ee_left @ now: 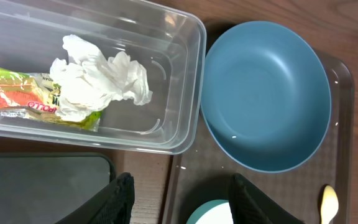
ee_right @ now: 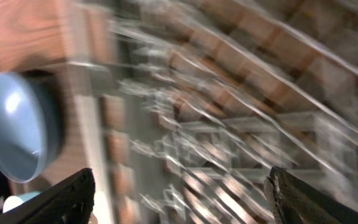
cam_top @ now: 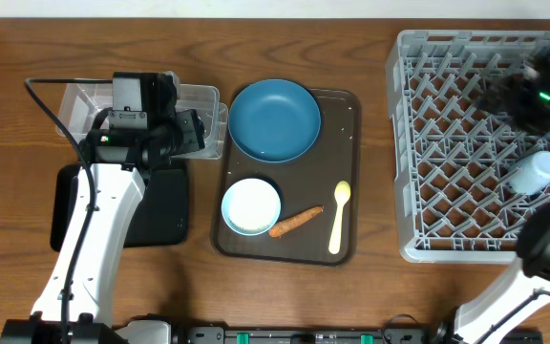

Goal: Sort waste into correct bins and load items into the dishwasher rack
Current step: 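Reach the right gripper to the blue plate and grasp its rim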

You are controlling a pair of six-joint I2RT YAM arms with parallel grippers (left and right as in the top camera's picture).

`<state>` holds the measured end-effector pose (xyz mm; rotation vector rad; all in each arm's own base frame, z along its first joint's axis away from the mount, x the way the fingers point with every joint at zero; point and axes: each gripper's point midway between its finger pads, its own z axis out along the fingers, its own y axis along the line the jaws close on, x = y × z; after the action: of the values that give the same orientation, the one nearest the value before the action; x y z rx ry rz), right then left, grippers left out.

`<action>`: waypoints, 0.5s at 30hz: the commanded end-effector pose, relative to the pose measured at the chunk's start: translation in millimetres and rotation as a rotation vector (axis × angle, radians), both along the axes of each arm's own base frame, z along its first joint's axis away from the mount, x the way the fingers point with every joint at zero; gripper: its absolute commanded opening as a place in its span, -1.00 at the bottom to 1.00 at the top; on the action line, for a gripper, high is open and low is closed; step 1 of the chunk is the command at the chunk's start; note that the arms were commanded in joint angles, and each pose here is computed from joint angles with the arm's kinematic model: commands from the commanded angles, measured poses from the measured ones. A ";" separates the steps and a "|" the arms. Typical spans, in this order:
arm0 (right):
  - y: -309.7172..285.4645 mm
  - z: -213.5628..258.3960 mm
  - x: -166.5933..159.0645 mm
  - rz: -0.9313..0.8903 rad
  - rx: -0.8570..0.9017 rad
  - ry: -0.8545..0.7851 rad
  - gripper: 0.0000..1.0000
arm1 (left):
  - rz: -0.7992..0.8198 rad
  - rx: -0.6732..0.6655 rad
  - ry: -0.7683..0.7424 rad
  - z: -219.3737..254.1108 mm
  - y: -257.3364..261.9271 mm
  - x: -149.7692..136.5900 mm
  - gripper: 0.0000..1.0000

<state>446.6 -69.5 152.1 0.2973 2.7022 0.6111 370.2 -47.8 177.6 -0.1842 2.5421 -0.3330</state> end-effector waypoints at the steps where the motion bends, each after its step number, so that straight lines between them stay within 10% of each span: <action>1: 93.7 33.4 18.2 0.228 0.037 -0.148 0.76 | -0.004 0.020 -0.002 2.2 3.0 -1.5 0.02; 15: 267.4 -11.3 55.6 0.378 -0.369 -0.293 0.88 | 0.158 0.072 0.097 -11.3 49.5 -18.2 0.02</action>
<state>492.3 205.6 170.5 -0.4981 2.4621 0.3889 352.6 -11.2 163.3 -0.3202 2.6233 -0.2050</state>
